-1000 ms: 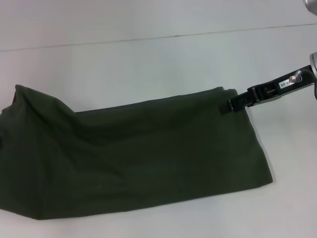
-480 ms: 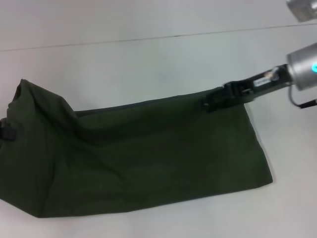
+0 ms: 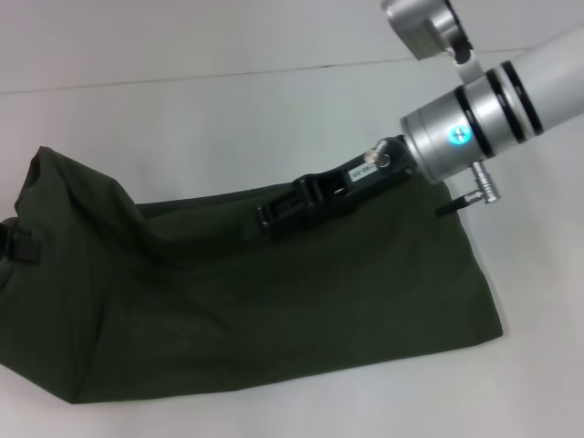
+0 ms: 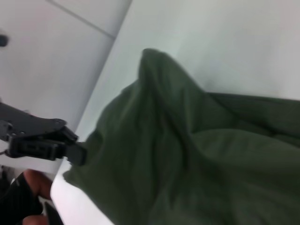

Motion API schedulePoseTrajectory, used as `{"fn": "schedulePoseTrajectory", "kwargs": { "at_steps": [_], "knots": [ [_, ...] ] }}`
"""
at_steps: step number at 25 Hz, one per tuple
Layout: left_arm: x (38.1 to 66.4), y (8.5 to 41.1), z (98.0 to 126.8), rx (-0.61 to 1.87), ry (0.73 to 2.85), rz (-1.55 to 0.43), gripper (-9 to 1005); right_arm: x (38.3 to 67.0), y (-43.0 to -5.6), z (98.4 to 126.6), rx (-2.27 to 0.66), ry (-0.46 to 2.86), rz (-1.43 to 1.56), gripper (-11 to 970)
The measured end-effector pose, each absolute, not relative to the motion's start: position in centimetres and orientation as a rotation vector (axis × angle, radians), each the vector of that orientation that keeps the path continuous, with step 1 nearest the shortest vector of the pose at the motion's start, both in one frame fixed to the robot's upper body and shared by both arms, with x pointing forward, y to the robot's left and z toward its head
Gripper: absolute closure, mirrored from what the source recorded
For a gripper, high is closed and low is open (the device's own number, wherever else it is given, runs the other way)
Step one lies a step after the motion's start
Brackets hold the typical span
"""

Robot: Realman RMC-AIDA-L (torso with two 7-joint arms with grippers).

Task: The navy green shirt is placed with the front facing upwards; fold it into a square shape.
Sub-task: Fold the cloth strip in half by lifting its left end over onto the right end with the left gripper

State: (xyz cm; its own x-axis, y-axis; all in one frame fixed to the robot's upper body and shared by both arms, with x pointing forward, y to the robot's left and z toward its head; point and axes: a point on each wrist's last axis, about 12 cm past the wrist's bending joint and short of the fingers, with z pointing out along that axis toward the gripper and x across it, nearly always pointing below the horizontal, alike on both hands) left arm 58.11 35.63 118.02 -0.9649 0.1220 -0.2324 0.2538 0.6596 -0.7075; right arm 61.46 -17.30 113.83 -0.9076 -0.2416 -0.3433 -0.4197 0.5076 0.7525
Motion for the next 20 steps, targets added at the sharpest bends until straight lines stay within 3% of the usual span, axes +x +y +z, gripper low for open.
{"fn": "schedulePoseTrajectory", "kwargs": {
  "at_steps": [20],
  "knots": [
    [59.4, 31.4, 119.3, 0.525, 2.634, -1.308, 942, 61.4, -17.0, 113.4, -0.494, 2.509, 1.395, 450]
  ]
}}
